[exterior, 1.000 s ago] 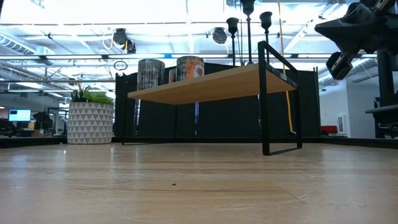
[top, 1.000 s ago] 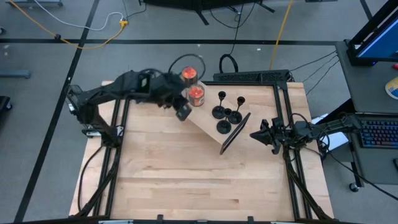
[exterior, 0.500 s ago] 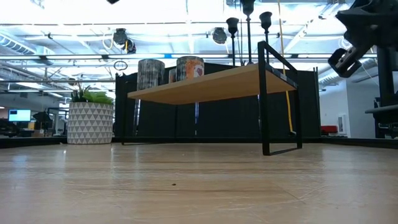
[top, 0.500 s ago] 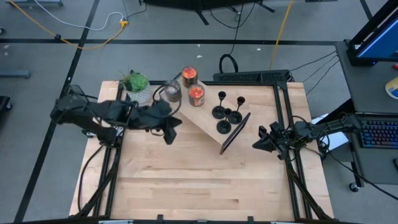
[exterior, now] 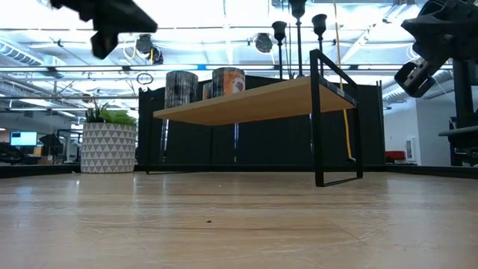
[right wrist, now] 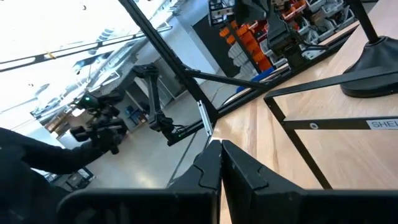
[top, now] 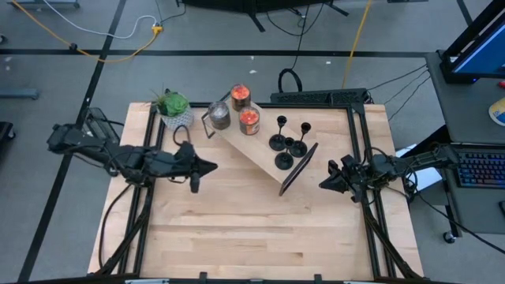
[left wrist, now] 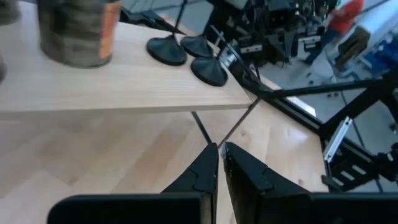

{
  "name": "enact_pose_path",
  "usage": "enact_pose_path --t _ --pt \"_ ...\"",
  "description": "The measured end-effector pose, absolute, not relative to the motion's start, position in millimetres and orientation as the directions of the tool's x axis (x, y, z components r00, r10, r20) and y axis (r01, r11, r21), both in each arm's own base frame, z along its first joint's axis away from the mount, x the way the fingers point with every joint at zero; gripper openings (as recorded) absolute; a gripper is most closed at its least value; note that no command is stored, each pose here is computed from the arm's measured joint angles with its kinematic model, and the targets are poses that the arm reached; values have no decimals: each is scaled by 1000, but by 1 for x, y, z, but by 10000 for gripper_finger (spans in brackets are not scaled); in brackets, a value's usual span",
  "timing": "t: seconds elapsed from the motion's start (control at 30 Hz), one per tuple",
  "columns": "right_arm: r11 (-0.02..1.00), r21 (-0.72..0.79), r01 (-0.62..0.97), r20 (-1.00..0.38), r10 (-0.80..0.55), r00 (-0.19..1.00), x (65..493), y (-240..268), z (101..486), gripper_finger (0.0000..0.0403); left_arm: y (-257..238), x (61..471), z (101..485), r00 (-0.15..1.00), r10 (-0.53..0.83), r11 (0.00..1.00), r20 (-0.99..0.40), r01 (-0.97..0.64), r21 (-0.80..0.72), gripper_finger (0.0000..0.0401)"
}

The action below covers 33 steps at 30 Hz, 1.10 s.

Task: Pick & Place candle stick holders
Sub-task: Return to Home Position

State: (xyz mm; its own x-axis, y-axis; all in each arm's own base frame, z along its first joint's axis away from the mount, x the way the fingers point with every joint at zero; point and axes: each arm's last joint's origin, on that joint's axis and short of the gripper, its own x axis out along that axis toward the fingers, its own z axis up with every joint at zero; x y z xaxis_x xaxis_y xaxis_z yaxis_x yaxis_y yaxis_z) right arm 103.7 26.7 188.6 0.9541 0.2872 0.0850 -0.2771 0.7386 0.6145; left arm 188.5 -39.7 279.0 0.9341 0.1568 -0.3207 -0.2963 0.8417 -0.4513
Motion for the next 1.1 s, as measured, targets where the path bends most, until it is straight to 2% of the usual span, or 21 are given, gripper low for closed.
enact_pose_path --t 0.33,0.57,0.9,1.1 --pt "746 616 -253 85 256 963 104 26 189 2 -30 141 252 958 162 851 -237 -257 -458 30" --pt "792 553 -259 116 234 965 104 25 192 2 -22 119 234 975 152 858 -163 -212 -467 30" --pt "826 479 -298 189 235 953 103 25 199 2 -8 99 226 989 138 910 -53 -148 -387 30" --pt "827 476 -299 189 235 953 103 25 199 2 1 92 220 982 162 925 -91 -184 -333 30"
